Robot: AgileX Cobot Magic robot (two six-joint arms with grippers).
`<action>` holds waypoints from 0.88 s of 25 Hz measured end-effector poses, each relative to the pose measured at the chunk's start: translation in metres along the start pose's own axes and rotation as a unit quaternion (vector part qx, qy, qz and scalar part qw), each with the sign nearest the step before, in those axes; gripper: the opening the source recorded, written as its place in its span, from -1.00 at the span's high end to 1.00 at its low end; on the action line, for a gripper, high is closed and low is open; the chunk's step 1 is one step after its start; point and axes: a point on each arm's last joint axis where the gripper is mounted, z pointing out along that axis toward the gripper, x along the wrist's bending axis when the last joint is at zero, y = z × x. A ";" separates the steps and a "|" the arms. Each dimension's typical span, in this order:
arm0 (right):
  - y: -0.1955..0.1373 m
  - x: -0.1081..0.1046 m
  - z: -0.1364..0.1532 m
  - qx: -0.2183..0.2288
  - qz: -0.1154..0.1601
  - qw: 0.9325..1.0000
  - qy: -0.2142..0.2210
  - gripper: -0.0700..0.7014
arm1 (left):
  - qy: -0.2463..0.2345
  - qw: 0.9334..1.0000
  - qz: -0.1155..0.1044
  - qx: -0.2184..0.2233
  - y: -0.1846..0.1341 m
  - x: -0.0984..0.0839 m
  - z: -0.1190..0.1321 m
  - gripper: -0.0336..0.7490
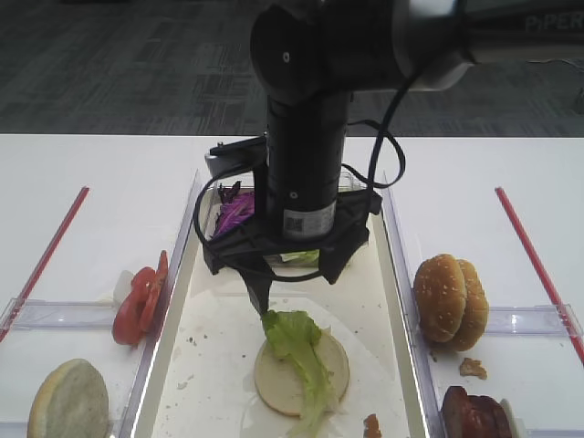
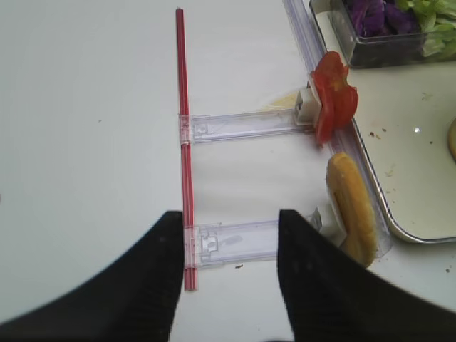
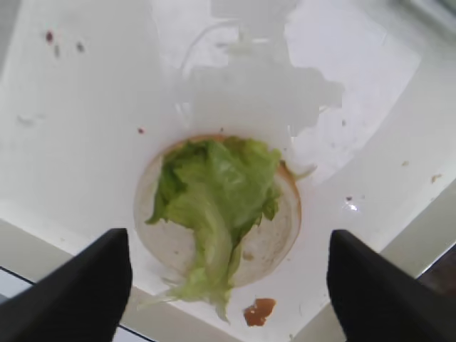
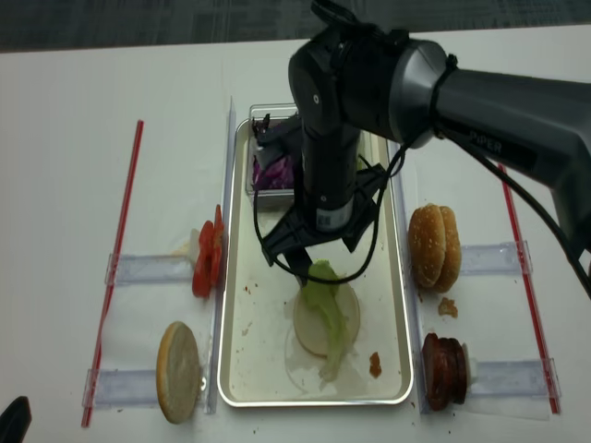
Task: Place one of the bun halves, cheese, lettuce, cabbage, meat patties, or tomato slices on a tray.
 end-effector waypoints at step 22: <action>0.021 -0.036 -0.056 -0.088 0.056 0.995 0.007 -0.32 | 0.000 1.000 0.000 0.000 0.000 0.000 0.000 0.16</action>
